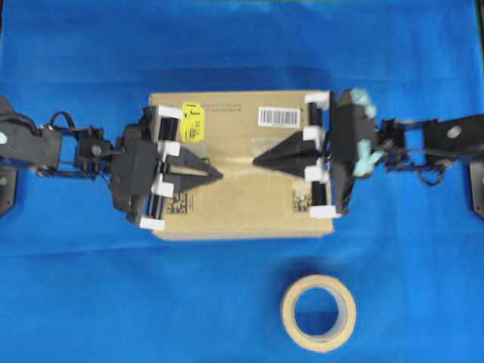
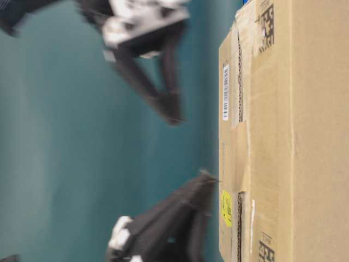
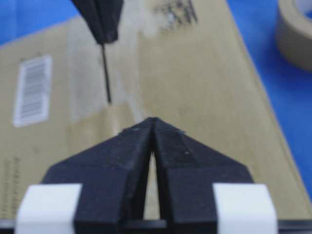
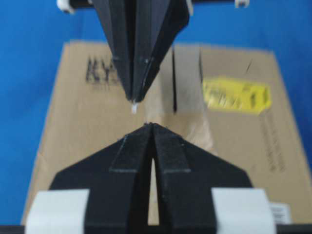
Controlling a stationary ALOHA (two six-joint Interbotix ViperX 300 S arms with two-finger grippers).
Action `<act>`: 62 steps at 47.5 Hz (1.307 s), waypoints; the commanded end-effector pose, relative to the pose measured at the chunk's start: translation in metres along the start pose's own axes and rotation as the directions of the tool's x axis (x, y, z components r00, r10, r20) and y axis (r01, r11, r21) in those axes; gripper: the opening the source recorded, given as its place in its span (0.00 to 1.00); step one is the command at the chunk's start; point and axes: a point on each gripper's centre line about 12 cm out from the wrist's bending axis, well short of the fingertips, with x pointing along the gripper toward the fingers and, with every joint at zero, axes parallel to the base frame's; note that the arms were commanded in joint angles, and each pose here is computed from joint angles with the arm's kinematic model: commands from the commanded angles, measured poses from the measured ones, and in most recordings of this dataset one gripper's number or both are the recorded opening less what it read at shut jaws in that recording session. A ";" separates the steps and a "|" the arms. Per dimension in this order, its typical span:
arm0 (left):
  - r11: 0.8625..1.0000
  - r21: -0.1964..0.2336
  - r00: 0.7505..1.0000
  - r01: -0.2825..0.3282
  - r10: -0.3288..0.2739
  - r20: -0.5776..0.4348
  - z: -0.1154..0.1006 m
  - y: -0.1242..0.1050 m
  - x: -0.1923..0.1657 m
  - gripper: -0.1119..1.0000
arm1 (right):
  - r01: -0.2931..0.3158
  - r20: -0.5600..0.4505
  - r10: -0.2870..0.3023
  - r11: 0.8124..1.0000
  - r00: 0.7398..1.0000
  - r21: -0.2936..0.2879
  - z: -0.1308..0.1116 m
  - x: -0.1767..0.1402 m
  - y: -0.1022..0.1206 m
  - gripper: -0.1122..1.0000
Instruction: Apply tape along the seams of the closed cardboard box to seal it securely.
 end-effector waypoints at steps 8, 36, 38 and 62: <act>1.000 0.001 0.999 -0.001 0.001 0.040 0.024 0.004 -0.036 0.10 | -0.014 0.065 0.015 1.000 0.998 -0.009 0.031 -0.047 0.004 0.10; 0.986 -0.161 0.979 -0.034 0.065 0.192 -0.006 0.003 -0.164 0.10 | -0.023 0.058 0.023 1.000 0.998 0.010 -0.013 -0.162 -0.001 0.10; 0.986 -0.163 0.977 -0.036 0.069 0.201 -0.010 0.002 -0.170 0.10 | -0.021 0.044 0.021 1.000 0.999 0.012 -0.020 -0.166 -0.002 0.10; 0.982 -0.187 0.998 -0.011 0.023 0.064 -0.056 -0.012 -0.182 0.10 | -0.008 -0.085 0.010 1.000 0.996 0.020 -0.072 -0.165 -0.007 0.10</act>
